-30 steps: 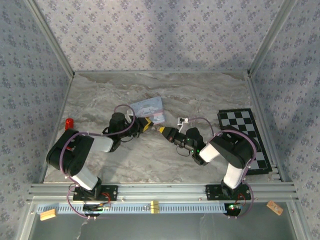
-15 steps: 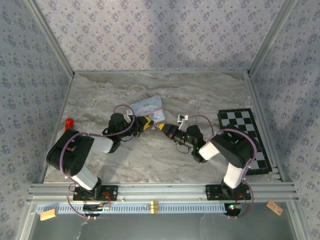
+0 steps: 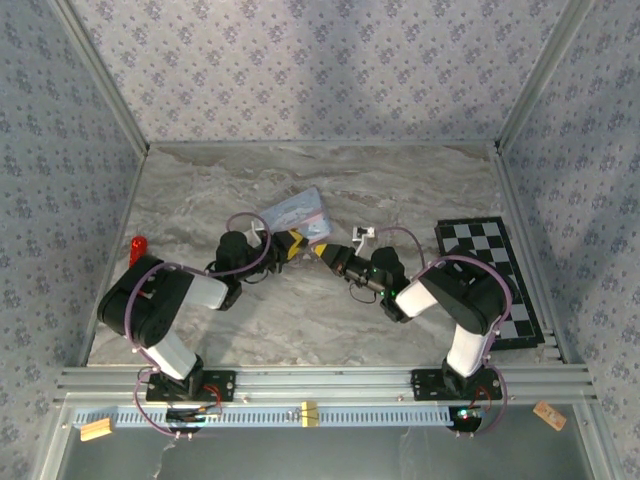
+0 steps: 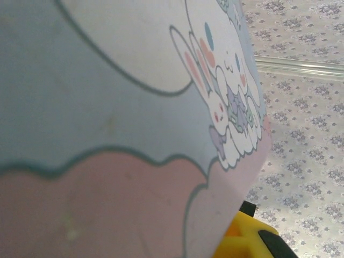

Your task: Unlock the padlock with the key

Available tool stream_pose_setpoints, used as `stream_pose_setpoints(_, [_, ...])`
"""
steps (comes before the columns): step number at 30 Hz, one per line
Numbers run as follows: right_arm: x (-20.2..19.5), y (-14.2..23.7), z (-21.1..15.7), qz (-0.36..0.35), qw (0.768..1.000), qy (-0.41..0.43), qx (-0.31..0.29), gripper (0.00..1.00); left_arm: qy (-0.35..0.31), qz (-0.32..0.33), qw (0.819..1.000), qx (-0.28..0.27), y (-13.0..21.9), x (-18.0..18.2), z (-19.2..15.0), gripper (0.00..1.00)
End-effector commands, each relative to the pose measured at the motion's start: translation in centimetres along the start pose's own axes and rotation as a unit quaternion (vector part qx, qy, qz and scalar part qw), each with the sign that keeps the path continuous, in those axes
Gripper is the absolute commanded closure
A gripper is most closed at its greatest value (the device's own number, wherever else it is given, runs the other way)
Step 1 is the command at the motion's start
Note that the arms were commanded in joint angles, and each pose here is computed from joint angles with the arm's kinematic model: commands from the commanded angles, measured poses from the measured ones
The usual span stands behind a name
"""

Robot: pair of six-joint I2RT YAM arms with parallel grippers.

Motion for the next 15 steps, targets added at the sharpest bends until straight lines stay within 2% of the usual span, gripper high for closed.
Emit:
stream_pose_setpoints(1, [0.49, -0.45, 0.64, 0.017, 1.0, -0.005, -0.007, 1.0, -0.009, -0.052, 0.999, 0.013, 0.01, -1.77, -0.7, 1.0])
stream_pose_setpoints(15, [0.87, -0.49, 1.53, 0.029, 1.0, -0.007, -0.009, 1.0, -0.006, -0.066, 0.998, 0.014, 0.0, -2.32, -0.81, 1.0])
Point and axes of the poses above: each hand's point on the last joint's axis, 136 mm out from that joint toward the fingers, its own y axis back along the fingers, its own x axis along the line the jaws close on, z = x × y, the point moved 6 cm from there along y, back along the fingers, and after that the axes turned 12 degrees about y, right-handed, at the moved point
